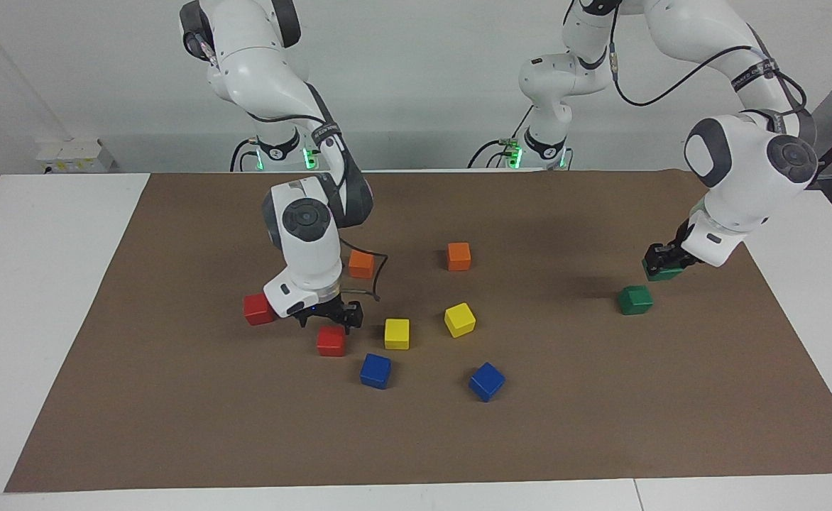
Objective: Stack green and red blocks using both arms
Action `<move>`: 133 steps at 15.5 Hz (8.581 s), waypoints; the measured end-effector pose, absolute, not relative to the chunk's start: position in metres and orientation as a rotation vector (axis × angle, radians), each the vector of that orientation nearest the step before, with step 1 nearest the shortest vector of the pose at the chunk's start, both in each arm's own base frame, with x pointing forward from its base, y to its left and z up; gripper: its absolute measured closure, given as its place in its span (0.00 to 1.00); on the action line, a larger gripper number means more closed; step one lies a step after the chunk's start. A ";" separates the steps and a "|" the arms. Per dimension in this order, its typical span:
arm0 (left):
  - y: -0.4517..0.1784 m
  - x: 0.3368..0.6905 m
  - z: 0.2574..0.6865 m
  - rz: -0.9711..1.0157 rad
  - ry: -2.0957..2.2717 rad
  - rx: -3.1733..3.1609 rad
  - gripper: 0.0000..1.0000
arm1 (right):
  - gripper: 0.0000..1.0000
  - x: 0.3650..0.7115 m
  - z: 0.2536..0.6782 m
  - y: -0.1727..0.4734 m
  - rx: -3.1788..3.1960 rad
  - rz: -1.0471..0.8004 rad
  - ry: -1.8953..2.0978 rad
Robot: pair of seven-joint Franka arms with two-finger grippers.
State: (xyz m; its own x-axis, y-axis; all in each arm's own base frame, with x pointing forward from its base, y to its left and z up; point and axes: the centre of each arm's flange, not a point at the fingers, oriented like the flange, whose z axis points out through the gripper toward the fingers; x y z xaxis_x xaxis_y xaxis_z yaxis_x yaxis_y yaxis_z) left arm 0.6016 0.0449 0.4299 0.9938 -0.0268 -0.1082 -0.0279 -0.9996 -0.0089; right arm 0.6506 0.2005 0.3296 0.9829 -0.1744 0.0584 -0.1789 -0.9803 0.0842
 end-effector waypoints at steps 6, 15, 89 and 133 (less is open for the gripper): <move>0.038 0.602 0.416 0.115 0.061 -3.139 0.45 | 0.00 0.654 0.322 0.203 3.044 0.114 -0.257; 0.037 0.596 0.386 0.051 0.031 -3.142 0.45 | 0.00 0.659 0.313 0.208 3.068 0.180 -0.245; 0.002 0.566 0.606 0.175 0.088 -3.137 0.00 | 0.10 0.563 0.347 0.029 3.137 0.147 0.250; -0.015 0.549 0.606 0.126 0.045 -3.134 0.00 | 0.00 0.534 0.622 -0.032 3.156 -0.130 -0.062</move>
